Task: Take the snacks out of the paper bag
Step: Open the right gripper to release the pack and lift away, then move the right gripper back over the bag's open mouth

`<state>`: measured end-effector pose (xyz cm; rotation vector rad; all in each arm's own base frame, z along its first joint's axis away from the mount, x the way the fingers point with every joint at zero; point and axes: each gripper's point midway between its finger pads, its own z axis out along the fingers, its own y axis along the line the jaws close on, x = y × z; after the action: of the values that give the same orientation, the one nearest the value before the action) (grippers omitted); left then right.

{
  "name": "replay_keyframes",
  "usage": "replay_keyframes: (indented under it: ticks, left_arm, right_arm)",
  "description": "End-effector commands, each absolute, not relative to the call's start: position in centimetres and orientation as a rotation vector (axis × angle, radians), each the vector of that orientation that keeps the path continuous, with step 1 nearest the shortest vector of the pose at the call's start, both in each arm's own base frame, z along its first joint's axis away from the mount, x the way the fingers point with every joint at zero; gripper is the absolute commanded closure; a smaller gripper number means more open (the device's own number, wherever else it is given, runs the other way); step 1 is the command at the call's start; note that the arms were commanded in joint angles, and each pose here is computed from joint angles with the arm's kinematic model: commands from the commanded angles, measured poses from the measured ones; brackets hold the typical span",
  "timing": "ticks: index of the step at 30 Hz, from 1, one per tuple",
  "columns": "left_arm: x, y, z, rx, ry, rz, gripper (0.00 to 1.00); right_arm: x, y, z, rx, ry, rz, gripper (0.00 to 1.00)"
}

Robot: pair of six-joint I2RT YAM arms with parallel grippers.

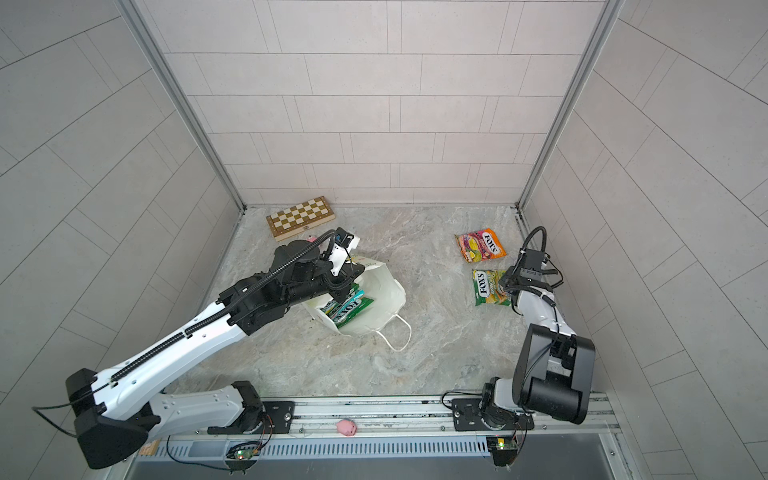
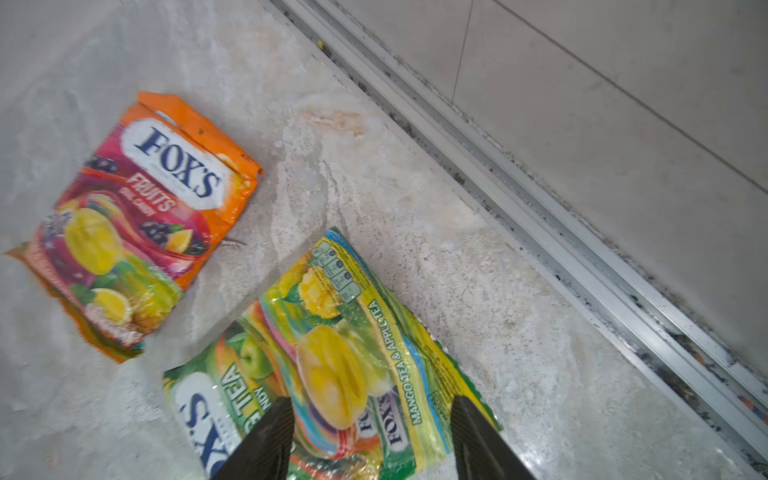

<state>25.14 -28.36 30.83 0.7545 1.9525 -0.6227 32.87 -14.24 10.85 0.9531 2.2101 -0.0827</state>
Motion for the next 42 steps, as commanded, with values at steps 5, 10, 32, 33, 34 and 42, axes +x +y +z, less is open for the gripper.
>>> replay_keyframes:
  ticks: [5, 10, 32, 33, 34, 42]
  left_arm:
    - [23.9, -28.9, 32.4, 0.809, 1.896, -0.685, 1.0]
    - [23.3, -29.1, 32.5, 0.842, 1.881, -0.707, 1.0]
    - [24.6, -28.6, 31.9, 0.768, 1.917, -0.649, 1.0]
    - [24.6, -28.5, 31.9, 0.764, 1.918, -0.646, 1.0]
    - [24.7, -28.5, 31.9, 0.758, 1.917, -0.642, 1.0]
    - [25.5, -27.9, 31.8, 0.693, 1.926, -0.606, 1.0]
  right_arm:
    - [34.3, -5.4, 16.8, 0.6, 2.057, 0.463, 0.38]
    - [33.6, 1.1, 22.2, 0.291, 1.955, 0.559, 0.39]
    - [23.1, 24.1, 24.4, -0.722, 1.971, 0.756, 0.39]
    - [22.8, 24.7, 24.3, -0.747, 1.972, 0.756, 0.4]
    - [22.6, 25.2, 24.1, -0.768, 1.974, 0.757, 0.4]
    - [21.8, 28.5, 21.6, -0.877, 2.013, 0.766, 0.44]
